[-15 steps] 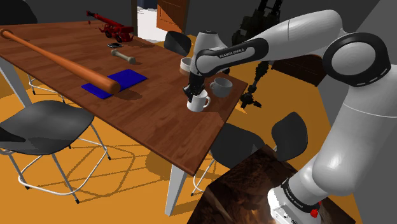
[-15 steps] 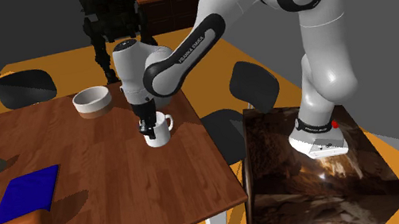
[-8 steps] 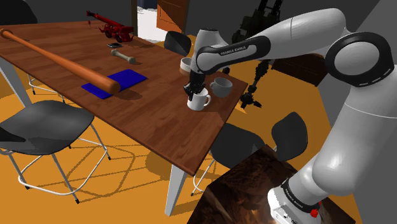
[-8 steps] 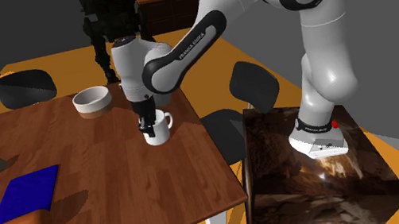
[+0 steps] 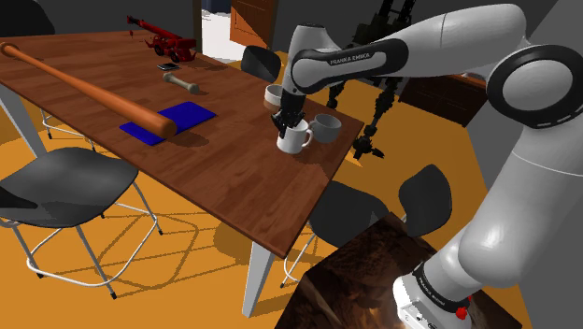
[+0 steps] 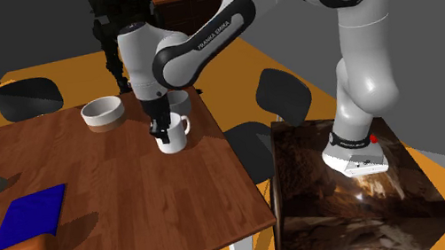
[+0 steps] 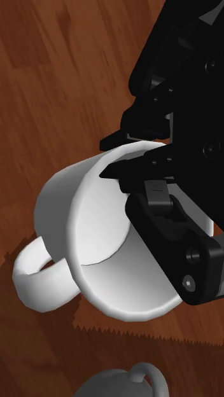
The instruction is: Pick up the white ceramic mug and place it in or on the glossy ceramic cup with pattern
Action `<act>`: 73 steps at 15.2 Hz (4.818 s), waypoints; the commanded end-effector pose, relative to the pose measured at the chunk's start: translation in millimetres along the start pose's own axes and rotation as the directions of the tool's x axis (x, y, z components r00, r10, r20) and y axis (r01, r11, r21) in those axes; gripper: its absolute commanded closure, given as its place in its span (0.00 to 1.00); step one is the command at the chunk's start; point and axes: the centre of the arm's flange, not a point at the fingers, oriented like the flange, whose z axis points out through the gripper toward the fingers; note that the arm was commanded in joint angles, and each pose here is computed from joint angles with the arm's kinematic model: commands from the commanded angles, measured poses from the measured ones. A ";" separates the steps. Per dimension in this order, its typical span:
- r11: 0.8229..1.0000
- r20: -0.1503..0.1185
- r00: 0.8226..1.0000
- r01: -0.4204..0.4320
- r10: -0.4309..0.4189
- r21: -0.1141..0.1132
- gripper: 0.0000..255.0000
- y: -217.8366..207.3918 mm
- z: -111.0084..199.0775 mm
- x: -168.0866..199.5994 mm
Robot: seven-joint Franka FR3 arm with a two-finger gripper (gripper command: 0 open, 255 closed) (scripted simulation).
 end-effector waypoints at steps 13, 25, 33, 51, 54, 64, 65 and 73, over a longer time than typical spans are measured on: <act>1.000 0.000 1.000 0.000 0.000 0.000 1.00 -0.2 -74.0 1.5; 1.000 0.000 1.000 0.000 0.000 0.000 1.00 38.8 -122.0 8.9; 1.000 0.000 1.000 0.000 0.000 0.000 1.00 142.7 -131.0 26.0; 1.000 0.000 1.000 0.000 0.000 0.000 1.00 237.9 -81.2 40.4; 1.000 0.000 1.000 0.000 0.000 0.000 1.00 237.9 -65.4 40.0; 1.000 0.000 1.000 0.000 0.000 0.000 1.00 237.8 -47.1 39.6; 1.000 0.000 1.000 0.000 0.000 0.000 1.00 237.8 -47.1 39.6; 1.000 0.000 1.000 0.000 0.000 0.000 0.00 237.8 -73.5 39.6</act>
